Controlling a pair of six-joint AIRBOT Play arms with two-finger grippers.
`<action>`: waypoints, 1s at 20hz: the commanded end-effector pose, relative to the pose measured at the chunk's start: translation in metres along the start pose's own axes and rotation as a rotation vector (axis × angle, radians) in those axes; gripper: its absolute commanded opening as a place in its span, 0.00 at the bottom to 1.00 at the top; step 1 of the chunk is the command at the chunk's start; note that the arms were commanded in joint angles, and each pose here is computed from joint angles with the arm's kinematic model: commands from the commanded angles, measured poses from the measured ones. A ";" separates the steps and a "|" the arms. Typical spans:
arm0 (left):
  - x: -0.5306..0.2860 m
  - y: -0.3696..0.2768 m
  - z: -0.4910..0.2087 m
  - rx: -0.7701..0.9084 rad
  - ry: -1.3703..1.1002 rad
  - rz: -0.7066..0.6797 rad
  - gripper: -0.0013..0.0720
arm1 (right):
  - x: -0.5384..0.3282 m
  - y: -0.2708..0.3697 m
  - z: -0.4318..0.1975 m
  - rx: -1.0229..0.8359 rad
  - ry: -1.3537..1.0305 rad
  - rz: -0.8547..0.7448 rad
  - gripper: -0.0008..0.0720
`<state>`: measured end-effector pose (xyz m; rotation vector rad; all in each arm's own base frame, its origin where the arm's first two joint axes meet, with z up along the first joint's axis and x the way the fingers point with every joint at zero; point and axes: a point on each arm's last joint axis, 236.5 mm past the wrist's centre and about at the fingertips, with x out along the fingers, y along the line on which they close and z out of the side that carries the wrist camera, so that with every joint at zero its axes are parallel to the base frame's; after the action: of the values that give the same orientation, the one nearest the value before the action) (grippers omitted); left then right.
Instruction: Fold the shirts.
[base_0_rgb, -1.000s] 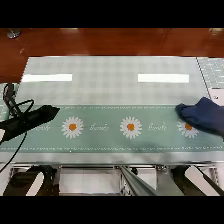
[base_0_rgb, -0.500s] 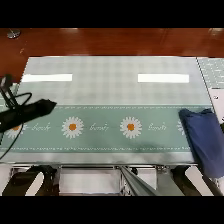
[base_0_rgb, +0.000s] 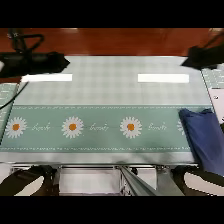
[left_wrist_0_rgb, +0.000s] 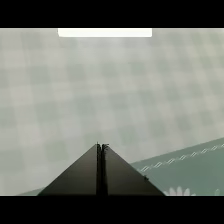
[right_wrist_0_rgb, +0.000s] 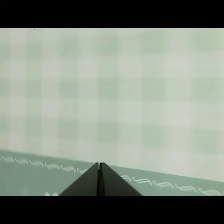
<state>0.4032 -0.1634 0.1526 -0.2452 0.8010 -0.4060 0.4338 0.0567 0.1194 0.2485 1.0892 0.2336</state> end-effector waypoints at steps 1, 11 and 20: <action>0.053 0.033 -0.051 -0.012 0.177 0.150 0.04 | 0.083 0.015 -0.041 -0.165 0.141 -0.175 0.04; 0.068 0.062 -0.076 0.035 0.297 0.187 0.04 | 0.104 -0.020 -0.082 -0.030 0.251 -0.269 0.04; 0.070 0.063 -0.077 0.033 0.303 0.188 0.04 | 0.104 -0.020 -0.082 -0.030 0.251 -0.269 0.04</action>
<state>0.4067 -0.1430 0.0333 -0.0767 1.1014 -0.2827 0.4088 0.0764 -0.0097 0.0451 1.3505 0.0411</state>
